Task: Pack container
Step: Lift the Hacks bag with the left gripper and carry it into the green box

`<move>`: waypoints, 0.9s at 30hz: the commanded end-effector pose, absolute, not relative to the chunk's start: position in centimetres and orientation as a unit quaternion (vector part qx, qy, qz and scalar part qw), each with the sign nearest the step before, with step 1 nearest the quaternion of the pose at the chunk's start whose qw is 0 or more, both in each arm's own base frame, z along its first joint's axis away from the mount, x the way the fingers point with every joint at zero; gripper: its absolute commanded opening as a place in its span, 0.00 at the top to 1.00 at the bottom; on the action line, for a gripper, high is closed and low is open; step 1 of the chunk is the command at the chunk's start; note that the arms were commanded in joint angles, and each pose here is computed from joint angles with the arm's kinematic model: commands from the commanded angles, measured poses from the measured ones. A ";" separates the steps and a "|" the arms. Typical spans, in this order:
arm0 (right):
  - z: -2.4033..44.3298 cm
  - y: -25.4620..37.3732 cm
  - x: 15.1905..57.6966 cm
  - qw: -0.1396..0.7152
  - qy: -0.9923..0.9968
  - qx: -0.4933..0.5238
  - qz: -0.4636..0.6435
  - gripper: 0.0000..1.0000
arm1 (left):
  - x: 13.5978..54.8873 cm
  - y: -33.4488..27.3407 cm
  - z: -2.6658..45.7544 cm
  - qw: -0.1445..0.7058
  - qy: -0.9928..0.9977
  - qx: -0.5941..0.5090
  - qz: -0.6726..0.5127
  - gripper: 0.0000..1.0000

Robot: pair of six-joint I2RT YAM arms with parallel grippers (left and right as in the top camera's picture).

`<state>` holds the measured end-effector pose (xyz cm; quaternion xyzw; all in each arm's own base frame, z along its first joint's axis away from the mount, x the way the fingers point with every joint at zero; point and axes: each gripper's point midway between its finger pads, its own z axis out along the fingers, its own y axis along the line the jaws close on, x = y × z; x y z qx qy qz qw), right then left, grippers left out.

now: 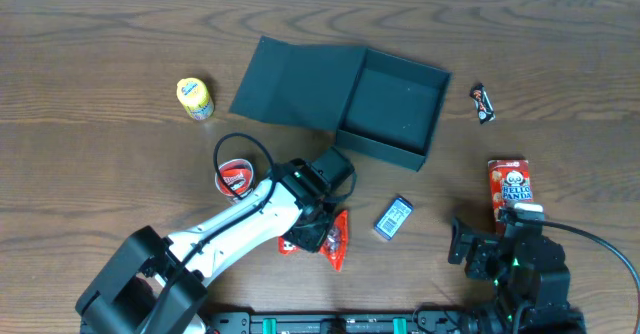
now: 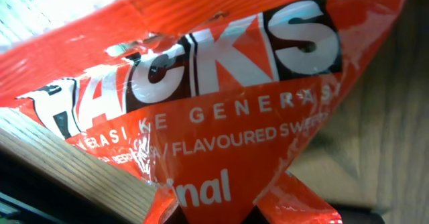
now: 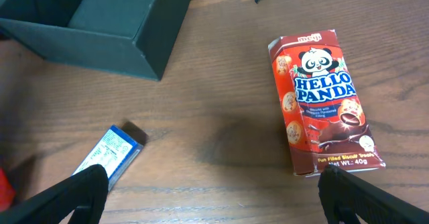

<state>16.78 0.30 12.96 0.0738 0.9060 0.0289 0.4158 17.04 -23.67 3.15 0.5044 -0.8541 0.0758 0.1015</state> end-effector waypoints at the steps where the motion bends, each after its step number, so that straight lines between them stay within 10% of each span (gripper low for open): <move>1: 12.8 0.2 16.7 0.415 0.905 0.085 0.032 0.01 | 18.0 -24.9 4.6 0.094 -0.868 0.477 0.103 0.94; 27: 12.8 0.2 16.7 0.415 0.905 0.085 0.032 0.01 | 32.2 -31.2 24.5 -0.094 -0.907 0.303 0.276 0.94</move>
